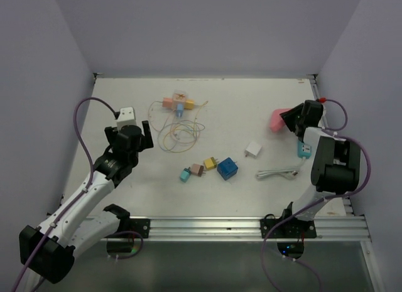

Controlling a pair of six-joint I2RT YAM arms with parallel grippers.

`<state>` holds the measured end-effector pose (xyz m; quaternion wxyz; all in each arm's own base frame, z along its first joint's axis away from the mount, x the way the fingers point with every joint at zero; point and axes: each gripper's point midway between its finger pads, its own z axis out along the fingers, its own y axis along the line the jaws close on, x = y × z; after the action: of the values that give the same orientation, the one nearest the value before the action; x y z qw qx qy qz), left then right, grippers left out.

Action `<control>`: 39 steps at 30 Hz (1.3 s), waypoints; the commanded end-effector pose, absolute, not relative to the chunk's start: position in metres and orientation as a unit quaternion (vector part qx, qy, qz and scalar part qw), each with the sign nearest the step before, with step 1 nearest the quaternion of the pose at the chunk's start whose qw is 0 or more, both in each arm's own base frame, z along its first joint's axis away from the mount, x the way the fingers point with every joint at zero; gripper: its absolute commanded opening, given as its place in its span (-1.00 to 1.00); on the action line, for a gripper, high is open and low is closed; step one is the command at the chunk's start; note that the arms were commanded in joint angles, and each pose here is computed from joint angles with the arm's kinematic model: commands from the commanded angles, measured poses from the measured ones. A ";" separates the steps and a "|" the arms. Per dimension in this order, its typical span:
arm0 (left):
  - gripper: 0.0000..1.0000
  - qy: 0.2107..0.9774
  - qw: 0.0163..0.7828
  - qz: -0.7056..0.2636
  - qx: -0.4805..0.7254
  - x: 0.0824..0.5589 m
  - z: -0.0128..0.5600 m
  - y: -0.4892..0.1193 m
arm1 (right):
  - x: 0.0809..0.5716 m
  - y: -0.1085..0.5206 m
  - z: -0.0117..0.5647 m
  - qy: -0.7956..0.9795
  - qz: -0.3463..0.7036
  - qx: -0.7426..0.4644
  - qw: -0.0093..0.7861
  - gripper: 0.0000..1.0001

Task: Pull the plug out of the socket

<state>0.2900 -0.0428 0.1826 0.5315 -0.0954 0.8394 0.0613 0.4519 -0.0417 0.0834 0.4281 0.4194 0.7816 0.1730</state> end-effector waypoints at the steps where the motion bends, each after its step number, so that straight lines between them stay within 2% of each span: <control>1: 0.99 0.819 0.557 0.069 -0.118 0.299 0.200 -0.033 | 0.484 -0.039 0.113 0.755 0.235 0.400 0.463 -1.00; 5: 0.99 0.816 0.560 0.070 -0.122 0.298 0.202 -0.029 | 0.484 -0.042 0.090 0.766 0.236 0.410 0.436 -0.87; 8: 0.99 0.815 0.562 0.069 -0.124 0.298 0.203 -0.028 | 0.481 -0.040 0.075 0.774 0.241 0.410 0.417 -0.49; 9: 0.99 0.815 0.561 0.069 -0.124 0.298 0.202 -0.028 | 0.481 -0.040 0.069 0.777 0.241 0.413 0.411 -0.27; 11: 0.99 0.815 0.562 0.067 -0.124 0.299 0.204 -0.028 | 0.478 -0.038 0.063 0.782 0.239 0.412 0.402 -0.09; 12: 0.99 0.815 0.562 0.068 -0.125 0.298 0.203 -0.028 | 0.477 -0.039 0.062 0.783 0.237 0.413 0.401 0.08; 15: 0.99 0.815 0.562 0.067 -0.125 0.298 0.203 -0.028 | 0.473 -0.041 0.062 0.785 0.231 0.415 0.398 0.36; 18: 0.99 0.815 0.562 0.068 -0.126 0.298 0.203 -0.027 | 0.470 -0.041 0.064 0.787 0.231 0.413 0.396 0.53; 24: 0.99 0.814 0.563 0.067 -0.126 0.298 0.204 -0.027 | 0.461 -0.045 0.074 0.793 0.215 0.410 0.395 0.78; 39: 0.99 0.818 0.559 0.060 -0.119 0.299 0.201 -0.030 | 0.416 -0.062 0.107 0.819 0.126 0.428 0.362 0.95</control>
<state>0.2915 -0.0294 0.1863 0.5352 -0.1146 0.8341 0.0692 0.4286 -0.0537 0.0844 0.3602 0.4264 0.8153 0.1541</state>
